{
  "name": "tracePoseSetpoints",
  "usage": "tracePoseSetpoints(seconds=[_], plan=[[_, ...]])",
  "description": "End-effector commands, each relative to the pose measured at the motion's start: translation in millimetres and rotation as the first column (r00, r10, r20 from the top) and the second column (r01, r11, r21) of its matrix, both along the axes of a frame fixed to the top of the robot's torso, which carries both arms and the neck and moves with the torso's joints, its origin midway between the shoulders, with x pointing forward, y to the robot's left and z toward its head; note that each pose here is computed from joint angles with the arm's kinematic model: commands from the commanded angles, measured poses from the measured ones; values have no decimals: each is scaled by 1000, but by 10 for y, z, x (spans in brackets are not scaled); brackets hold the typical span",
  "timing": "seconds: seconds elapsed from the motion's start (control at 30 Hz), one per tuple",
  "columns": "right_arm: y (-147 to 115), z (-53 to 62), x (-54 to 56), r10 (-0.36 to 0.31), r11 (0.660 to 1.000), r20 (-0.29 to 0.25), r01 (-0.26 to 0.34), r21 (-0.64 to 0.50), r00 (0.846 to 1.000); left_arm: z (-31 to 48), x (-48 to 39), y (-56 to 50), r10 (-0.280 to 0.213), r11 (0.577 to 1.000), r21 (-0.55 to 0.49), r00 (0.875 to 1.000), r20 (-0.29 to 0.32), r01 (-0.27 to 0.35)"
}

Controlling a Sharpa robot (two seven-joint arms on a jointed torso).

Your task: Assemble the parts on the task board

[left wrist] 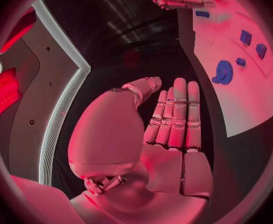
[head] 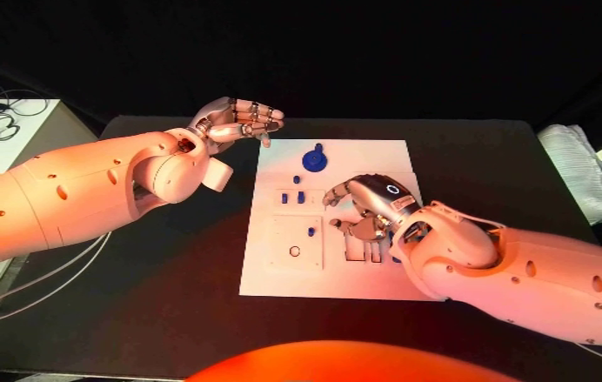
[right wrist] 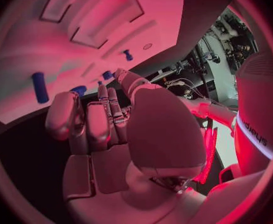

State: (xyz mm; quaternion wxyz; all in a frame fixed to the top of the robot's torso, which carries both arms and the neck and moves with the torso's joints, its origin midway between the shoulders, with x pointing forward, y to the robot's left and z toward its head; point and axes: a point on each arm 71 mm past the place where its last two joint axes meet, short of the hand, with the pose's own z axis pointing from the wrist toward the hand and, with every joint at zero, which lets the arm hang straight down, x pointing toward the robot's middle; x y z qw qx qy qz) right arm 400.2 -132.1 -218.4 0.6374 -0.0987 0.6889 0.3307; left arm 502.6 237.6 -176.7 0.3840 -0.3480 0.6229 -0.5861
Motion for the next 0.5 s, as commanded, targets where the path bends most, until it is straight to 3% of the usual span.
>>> tracePoseSetpoints(seconds=[0.03,0.2,0.5], plan=[[-133,45,94,-40,999,-119,37,-27,992,16,-8,-27,-14,1000,-17,1000,3,14],[-444,188,276,-107,987,-138,89,-130,985,37,-9,-30,2,1000,-26,1000,30,-1],[-640,155,350,-114,965,-173,67,-255,978,45,-10,-39,2,999,-33,999,38,-1]])
